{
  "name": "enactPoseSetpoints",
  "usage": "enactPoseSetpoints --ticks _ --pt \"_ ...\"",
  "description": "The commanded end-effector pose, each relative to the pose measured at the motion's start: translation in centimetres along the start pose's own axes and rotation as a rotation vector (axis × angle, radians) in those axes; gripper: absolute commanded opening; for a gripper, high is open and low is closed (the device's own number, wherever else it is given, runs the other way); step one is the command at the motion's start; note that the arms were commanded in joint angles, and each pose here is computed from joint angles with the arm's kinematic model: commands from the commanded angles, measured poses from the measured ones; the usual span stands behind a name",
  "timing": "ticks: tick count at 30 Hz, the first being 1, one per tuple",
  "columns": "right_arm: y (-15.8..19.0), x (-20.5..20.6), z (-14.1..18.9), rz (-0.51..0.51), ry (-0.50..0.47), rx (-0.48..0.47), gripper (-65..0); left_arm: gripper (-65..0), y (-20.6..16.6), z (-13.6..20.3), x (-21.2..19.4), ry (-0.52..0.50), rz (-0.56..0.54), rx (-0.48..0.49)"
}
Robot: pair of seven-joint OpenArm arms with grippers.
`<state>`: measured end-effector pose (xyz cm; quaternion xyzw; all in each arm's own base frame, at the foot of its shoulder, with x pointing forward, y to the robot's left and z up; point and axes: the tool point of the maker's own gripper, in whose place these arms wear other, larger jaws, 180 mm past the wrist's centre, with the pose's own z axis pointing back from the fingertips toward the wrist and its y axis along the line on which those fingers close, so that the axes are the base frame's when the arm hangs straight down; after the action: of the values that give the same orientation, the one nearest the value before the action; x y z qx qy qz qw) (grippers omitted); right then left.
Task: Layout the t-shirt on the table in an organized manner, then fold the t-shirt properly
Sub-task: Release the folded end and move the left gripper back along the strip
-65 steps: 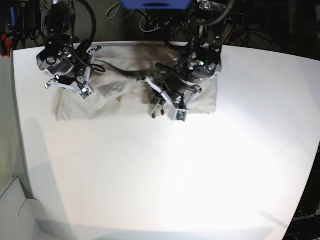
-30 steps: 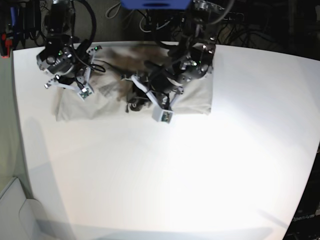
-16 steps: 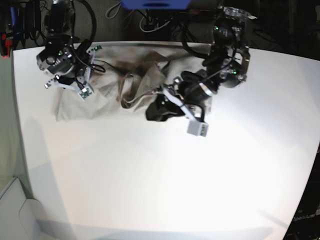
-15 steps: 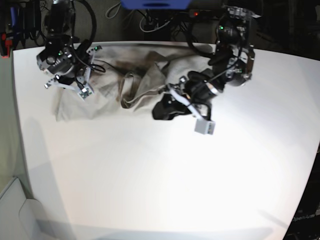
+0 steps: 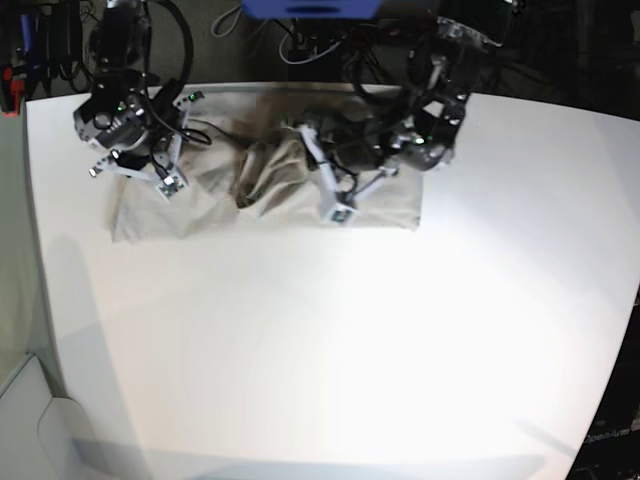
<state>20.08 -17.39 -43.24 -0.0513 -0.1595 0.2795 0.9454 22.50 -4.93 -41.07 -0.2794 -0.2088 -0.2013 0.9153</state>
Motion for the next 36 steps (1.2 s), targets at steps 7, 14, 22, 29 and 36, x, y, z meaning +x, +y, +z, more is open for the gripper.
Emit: enactPoseSetpoints --ticks 7,14,22,29,36 --pt "0.8 -0.7 -0.4 -0.008 0.024 0.020 -40.6 -65.0 -9.1 2.5 6.6 -0.255 -0.250 -0.177" --pt "-0.7 0.0 -0.1 -0.009 0.012 -0.013 -40.3 -65.0 -5.3 3.6 6.5 -0.264 -0.236 -0.091" --pt "-5.2 0.5 2.3 -0.045 -0.032 -0.137 -39.6 -63.6 6.3 8.5 5.5 -0.353 0.074 0.128" --pt "-6.7 0.9 5.6 -0.045 -0.010 -0.229 -22.7 -40.7 11.6 12.5 4.1 -0.399 0.262 0.186" --pt "-8.2 2.6 6.3 -0.055 -0.048 -0.265 -18.1 -25.6 13.1 12.3 2.1 -0.365 0.324 0.217"
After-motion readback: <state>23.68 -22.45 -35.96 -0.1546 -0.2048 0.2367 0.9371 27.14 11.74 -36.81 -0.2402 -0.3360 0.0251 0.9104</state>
